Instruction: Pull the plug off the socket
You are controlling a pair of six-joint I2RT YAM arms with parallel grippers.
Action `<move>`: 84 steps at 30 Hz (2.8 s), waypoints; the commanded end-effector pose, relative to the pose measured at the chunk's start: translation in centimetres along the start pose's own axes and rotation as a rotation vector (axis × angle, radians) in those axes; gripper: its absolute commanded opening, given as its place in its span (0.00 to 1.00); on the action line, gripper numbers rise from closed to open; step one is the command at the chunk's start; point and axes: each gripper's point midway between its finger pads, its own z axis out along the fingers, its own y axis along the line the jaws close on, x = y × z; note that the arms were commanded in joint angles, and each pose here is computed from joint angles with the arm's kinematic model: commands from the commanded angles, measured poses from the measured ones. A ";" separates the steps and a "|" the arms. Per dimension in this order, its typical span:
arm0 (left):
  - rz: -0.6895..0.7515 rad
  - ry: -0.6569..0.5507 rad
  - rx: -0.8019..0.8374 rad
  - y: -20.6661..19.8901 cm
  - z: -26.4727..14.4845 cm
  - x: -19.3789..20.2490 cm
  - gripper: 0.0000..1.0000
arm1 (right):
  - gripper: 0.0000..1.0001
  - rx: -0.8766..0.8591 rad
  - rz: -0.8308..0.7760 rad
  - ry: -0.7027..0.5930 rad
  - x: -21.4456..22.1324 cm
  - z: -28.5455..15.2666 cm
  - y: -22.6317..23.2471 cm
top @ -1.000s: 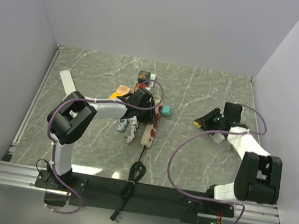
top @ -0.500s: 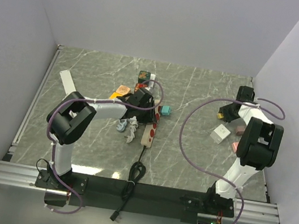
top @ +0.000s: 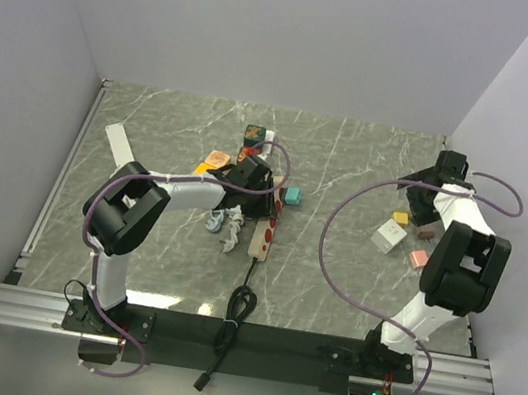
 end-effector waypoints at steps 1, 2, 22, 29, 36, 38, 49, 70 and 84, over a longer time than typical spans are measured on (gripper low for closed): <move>0.044 0.116 -0.080 2.0 0.6 3.2 0.00 | 0.93 -0.171 -0.043 -0.078 -2.3 -4.4 3.7; 0.045 0.118 -0.078 1.9 0.7 3.2 0.00 | 0.93 -0.234 -0.071 -0.053 -1.6 -5.1 5.1; 0.077 0.168 0.069 -1.0 0.7 4.1 0.01 | 0.87 -0.734 -0.610 0.558 24.5 -6.4 9.8; 0.086 0.202 0.136 -2.2 0.5 4.6 0.00 | 0.74 -0.765 -0.623 0.602 25.9 -5.8 9.0; 0.092 0.205 0.155 -2.7 0.4 4.7 0.01 | 0.48 -0.746 -0.611 0.658 27.1 -5.1 8.6; 0.092 0.203 0.151 -2.7 0.4 4.7 0.01 | 0.41 -0.741 -0.611 0.669 27.3 -4.9 8.4; 0.083 0.224 0.030 0.7 1.4 6.1 0.00 | 0.00 -0.731 -0.583 0.656 23.1 -4.7 10.6; 0.073 0.201 -0.052 1.7 3.2 5.2 0.00 | 0.00 -0.714 -0.426 0.572 26.7 -7.9 6.7; 0.055 0.239 -0.110 5.2 2.2 8.4 0.00 | 0.00 -0.761 -0.309 0.632 17.5 -5.8 9.7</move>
